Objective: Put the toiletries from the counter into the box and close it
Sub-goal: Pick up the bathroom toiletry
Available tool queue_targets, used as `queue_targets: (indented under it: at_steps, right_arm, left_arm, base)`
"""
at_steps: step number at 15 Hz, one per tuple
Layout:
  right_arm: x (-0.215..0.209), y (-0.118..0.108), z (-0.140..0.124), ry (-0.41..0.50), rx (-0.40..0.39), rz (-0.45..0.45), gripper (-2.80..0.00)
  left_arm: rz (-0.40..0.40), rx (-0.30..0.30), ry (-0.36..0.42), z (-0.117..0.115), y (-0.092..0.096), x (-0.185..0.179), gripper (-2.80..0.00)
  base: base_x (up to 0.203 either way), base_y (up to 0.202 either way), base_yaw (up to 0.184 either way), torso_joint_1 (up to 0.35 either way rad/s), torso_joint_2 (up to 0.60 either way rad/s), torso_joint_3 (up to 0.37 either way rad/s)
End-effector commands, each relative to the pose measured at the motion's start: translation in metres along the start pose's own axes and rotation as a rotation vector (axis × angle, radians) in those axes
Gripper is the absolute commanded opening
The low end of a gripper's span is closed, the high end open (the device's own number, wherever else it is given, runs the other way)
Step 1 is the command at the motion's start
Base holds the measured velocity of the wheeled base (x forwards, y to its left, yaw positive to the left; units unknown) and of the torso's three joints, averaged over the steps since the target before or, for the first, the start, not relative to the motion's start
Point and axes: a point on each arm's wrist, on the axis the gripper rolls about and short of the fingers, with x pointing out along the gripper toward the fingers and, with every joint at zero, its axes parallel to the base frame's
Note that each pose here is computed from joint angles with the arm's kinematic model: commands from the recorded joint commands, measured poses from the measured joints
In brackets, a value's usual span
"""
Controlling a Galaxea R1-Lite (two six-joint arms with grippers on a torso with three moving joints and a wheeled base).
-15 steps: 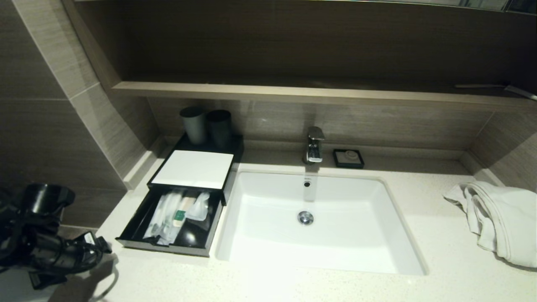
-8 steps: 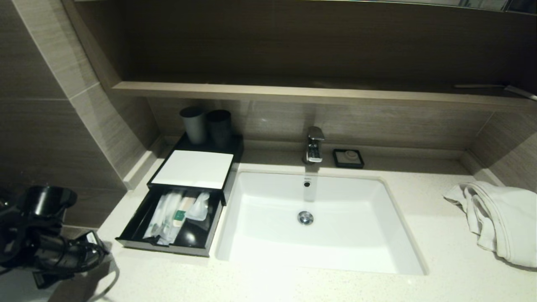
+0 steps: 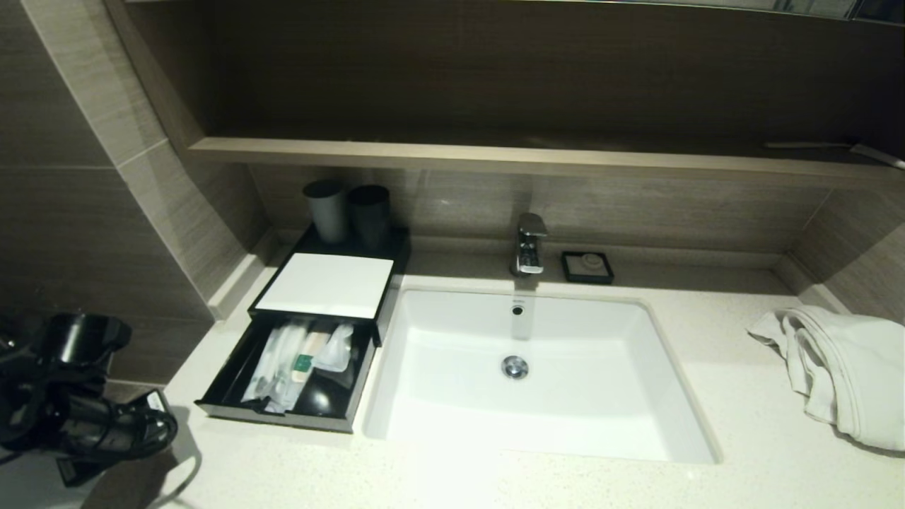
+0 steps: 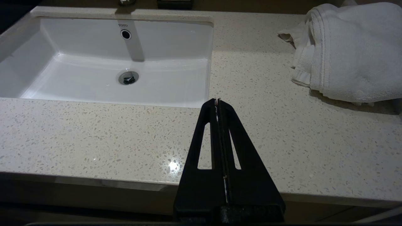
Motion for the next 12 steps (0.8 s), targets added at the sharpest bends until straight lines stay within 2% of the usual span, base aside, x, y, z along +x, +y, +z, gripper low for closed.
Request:
queue_targets:
  at_steps: [1,5,9,12]
  right_arm:
    - [0.0,0.0,0.0,0.0,0.0,0.0,-2.8]
    - [0.0,0.0,0.0,0.0,0.0,0.0,-2.8]
    - [0.0,0.0,0.0,0.0,0.0,0.0,-2.8]
    - [0.0,0.0,0.0,0.0,0.0,0.0,-2.8]
  left_arm:
    - [-0.002,-0.004,-0.005,0.0,0.0,0.001,-2.8]
    - [-0.022,-0.01,-0.042,0.002,0.0,-0.008,-2.8]
    - [-0.095,-0.03,-0.173,0.013,-0.004,-0.043,-2.8]
    - [-0.167,0.009,-0.233,0.021,-0.021,-0.061,-2.8]
  base:
    - [0.0,0.0,0.0,0.0,0.0,0.0]
    - [0.0,0.0,0.0,0.0,0.0,0.0]
    - [0.0,0.0,0.0,0.0,0.0,0.0]
    - [0.0,0.0,0.0,0.0,0.0,0.0]
